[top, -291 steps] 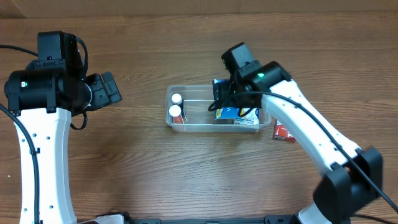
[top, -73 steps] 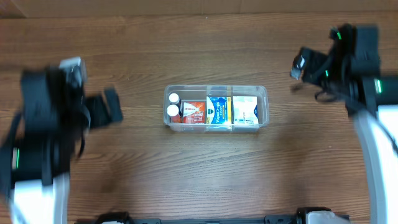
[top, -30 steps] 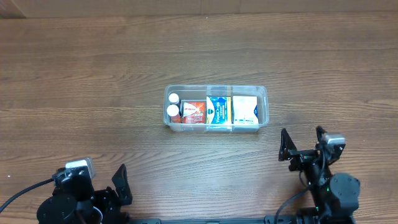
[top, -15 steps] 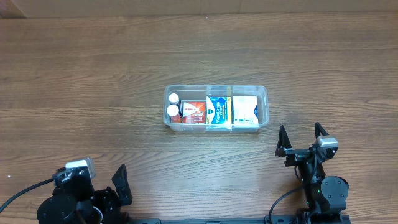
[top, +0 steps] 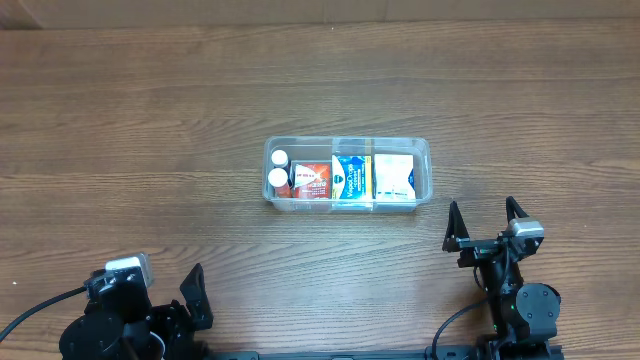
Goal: Pack container
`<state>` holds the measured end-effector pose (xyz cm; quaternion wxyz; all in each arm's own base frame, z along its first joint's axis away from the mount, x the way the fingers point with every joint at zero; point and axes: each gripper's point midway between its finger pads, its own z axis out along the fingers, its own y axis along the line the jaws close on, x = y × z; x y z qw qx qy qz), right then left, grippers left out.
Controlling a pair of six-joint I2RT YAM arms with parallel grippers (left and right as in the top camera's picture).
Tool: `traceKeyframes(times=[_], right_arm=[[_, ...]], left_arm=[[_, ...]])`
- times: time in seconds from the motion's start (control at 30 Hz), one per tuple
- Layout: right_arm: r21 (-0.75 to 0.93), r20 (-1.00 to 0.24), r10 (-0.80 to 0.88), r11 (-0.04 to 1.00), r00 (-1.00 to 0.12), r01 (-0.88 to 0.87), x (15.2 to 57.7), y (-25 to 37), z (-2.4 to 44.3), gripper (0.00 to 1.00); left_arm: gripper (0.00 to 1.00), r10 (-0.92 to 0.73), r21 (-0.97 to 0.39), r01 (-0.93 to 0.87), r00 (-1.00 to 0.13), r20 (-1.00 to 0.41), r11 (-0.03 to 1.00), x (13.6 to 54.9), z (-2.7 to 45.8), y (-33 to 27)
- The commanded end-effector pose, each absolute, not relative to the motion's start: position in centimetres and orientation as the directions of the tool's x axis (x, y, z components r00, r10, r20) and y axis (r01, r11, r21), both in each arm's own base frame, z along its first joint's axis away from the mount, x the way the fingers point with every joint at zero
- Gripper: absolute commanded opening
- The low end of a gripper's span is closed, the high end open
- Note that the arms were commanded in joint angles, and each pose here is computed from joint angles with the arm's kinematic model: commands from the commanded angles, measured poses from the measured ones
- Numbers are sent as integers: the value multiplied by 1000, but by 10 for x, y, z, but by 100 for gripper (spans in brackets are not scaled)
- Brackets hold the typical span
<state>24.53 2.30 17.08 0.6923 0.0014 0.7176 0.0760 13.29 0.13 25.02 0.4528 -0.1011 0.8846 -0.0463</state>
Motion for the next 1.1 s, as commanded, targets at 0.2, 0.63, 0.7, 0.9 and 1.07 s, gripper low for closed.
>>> traceKeyframes(times=[0.2,0.63,0.7,0.9,1.07], right_arm=[[104,-994,101,989,-35,-108,245,24,170,100],[104,-994,101,989,-35,-108,245,24,170,100],[104,-994,101,989,-35,-108,245,24,170,100],[104,-994,101,989,-35,-108,245,24,170,100],[104,-994,101,989,-35,-108,245,24,170,100]], left_arm=[[100,-236,-191,-139,-562,-793,972,133,251,0],[100,-68,-53,-56,-315,-946,997,202,192,9],[100,-64,-53,-51,-240,-969,997,215,187,10],[100,-47,-48,-46,12,-999,998,245,184,13],[100,-53,-49,-58,-79,-995,997,246,155,14]])
